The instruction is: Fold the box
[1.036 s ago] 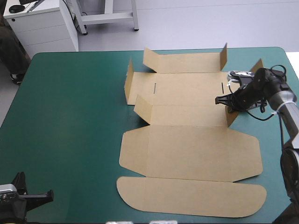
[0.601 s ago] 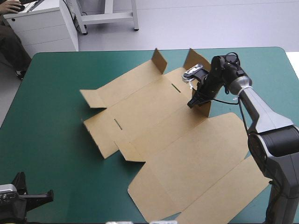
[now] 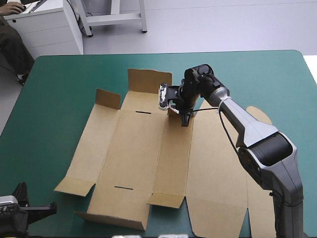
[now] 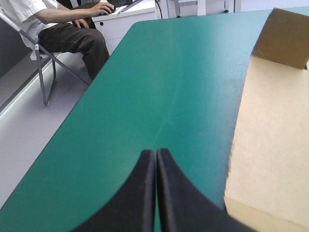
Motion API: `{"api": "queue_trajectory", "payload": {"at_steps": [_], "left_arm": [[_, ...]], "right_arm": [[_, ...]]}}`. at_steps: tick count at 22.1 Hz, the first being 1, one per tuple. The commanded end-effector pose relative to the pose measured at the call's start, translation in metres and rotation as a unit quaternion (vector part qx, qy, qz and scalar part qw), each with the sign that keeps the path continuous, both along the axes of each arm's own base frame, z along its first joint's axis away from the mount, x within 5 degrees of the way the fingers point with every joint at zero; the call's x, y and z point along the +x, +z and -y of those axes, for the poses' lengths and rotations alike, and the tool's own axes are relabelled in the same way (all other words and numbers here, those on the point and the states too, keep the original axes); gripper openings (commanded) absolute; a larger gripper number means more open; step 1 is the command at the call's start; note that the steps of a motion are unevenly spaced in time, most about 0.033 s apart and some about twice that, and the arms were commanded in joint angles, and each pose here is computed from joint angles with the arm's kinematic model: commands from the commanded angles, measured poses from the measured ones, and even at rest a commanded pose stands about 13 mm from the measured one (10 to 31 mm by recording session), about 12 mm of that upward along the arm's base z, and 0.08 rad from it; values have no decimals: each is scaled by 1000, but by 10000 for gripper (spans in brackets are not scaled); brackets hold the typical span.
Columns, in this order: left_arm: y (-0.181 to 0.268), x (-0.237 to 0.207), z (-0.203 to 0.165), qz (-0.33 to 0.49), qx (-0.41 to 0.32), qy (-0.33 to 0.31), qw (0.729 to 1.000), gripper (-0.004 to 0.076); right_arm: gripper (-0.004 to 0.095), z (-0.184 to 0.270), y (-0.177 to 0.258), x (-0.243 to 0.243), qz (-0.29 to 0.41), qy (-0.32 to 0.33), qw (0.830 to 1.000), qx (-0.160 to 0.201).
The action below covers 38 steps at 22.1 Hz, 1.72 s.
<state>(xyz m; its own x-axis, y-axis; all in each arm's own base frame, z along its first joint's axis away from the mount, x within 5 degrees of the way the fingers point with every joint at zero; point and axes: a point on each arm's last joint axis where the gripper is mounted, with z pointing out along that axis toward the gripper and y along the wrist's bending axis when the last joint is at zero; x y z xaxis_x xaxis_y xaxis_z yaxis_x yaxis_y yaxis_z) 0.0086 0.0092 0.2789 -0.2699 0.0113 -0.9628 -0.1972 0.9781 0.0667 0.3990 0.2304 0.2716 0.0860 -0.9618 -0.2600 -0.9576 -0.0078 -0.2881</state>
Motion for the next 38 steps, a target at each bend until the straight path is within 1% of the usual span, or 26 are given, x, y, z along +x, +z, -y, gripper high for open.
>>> {"api": "queue_trajectory", "payload": {"at_steps": [1, 3, 4, 5, 6, 7, 9, 10, 12, 13, 15, 17, 19, 22, 23, 24, 27, 28, 29, 30, 31, 32, 33, 34, 37, 38], "left_arm": [[13, -3, 1, 57, 7, -7, 998, -10], [12, -2, 1, 58, 7, -7, 998, -10], [13, -2, 1, 59, 7, -7, 998, -10], [13, -2, 1, 59, 7, -7, 998, -10], [13, -2, 1, 59, 7, -7, 998, -10], [13, -2, 1, 59, 7, -7, 998, -10], [13, -2, 1, 59, 7, -7, 998, -10], [13, -2, 1, 59, 7, -7, 998, -10], [13, -2, 1, 59, 7, -7, 998, -10], [13, -2, 1, 59, 7, -7, 998, -10], [13, -2, 1, 59, 7, -7, 998, -10], [12, -2, 1, 58, 7, -7, 998, -10], [12, -2, 1, 58, 7, -7, 998, -10], [12, -2, 1, 58, 7, -7, 998, -10], [12, -2, 1, 58, 7, -7, 998, -10], [12, -2, 1, 58, 7, -7, 998, -10], [12, -2, 1, 58, 7, -7, 998, -10], [12, -2, 1, 58, 7, -7, 998, -10], [12, -2, 1, 58, 7, -7, 998, -10], [12, -2, 1, 58, 7, -7, 998, -9], [12, -2, 1, 58, 7, -7, 998, -6], [12, -2, 1, 58, 7, -7, 998, -1], [12, -2, 1, 58, 7, -7, 998, 20], [12, -2, 1, 58, 7, -7, 998, 50], [12, -2, 1, 58, 7, -7, 998, 140], [12, -2, 1, 58, 7, -7, 998, 188]], "right_arm": [[-20, -8, 39, -6, 69, 58, 994, 63], [-20, -15, 41, -6, 81, 87, 988, 95], [-16, -16, 42, -5, 83, 85, 988, 101], [5, -17, 43, -4, 79, 60, 988, 117], [55, -17, 43, -4, 75, 49, 989, 119], [121, -16, 43, -5, 71, 50, 989, 116], [373, -16, 43, -5, 70, 49, 990, 117], [516, -17, 43, -5, 66, 41, 989, 122], [673, -16, 46, -6, 53, 14, 990, 132], [690, -16, 48, -6, 43, -4, 990, 138], [681, -15, 54, -9, 13, -49, 988, 148], [663, -11, 65, -11, -13, -111, 982, 153], [631, -5, 74, -11, -18, -158, 977, 142], [496, 4, 88, -11, -13, -225, 965, 133], [406, 7, 94, -10, 0, -252, 958, 134], [246, 12, 103, -9, 12, -289, 947, 142], [-26, 16, 114, -13, 16, -322, 933, 161], [-5, 17, 118, -15, 15, -332, 928, 169], [-5, 20, 123, -17, 10, -356, 916, 184], [-5, 23, 126, -18, 5, -372, 908, 194], [-5, 29, 131, -18, 2, -399, 893, 207], [-5, 33, 134, -19, 0, -413, 885, 215], [-5, 42, 142, -21, -1, -434, 871, 230], [-5, 50, 149, -25, 1, -446, 863, 238], [-5, 75, 157, -38, 1, -467, 852, 236], [-5, 89, 157, -47, -3, -480, 847, 228]]}}
